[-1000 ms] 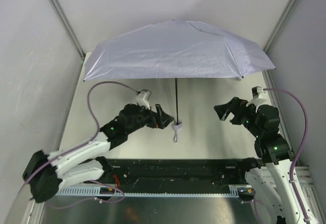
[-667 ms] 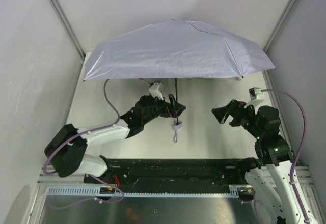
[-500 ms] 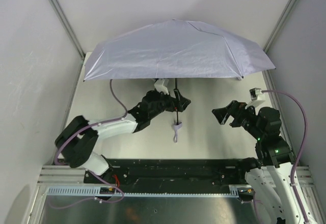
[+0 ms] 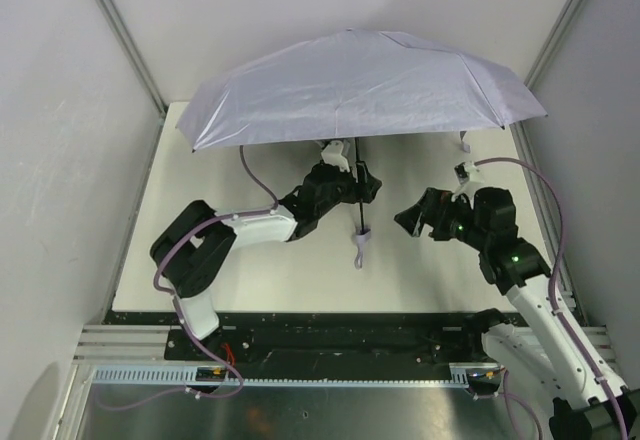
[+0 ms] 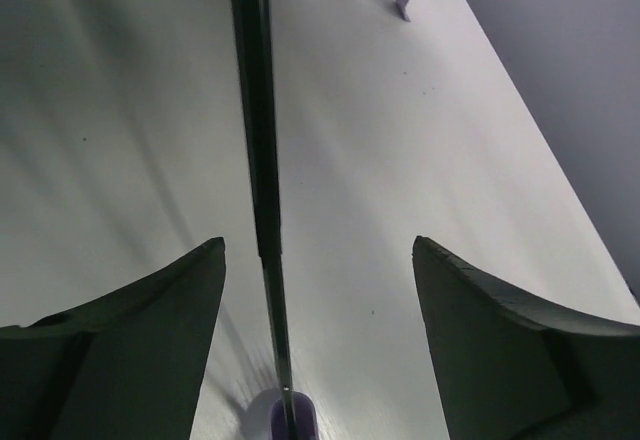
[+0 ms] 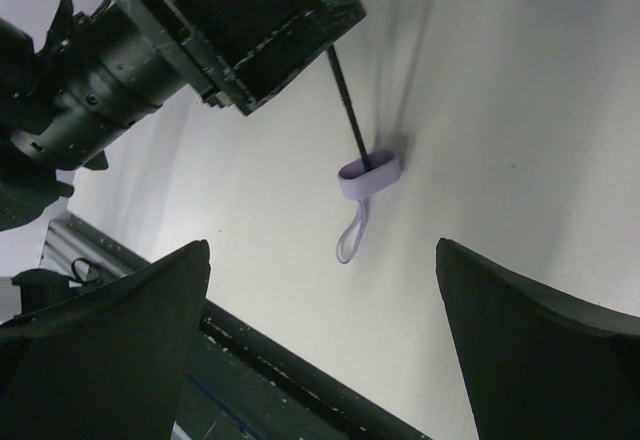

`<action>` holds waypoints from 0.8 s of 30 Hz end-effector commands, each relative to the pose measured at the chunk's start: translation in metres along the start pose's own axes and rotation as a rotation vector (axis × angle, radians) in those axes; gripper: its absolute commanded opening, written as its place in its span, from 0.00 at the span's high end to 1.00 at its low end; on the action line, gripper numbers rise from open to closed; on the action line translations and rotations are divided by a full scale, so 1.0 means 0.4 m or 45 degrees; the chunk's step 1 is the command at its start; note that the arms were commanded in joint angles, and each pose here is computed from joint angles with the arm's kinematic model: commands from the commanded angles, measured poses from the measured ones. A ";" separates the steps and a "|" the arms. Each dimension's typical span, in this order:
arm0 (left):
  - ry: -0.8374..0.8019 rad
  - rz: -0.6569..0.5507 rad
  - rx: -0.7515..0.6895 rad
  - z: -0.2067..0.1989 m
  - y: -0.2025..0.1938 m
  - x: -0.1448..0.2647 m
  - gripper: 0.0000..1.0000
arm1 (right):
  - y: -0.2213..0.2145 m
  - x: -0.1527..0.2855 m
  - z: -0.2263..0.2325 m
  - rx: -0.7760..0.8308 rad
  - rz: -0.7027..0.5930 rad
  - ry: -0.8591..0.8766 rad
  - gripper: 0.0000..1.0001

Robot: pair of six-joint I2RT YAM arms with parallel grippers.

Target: Put away the umbrella

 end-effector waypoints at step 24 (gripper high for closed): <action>-0.355 0.011 -0.101 -0.072 0.103 0.022 0.99 | 0.130 -0.038 0.075 -0.212 -0.270 0.150 0.01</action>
Point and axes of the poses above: each gripper's point midway between its finger pads, its own x axis back along the fingers, its own z axis along the line the jaws close on, y = z × x, the point moved 7 cm from there along x, back along the fingers, and after that the axes turned 12 degrees about x, right-handed, at the moved point
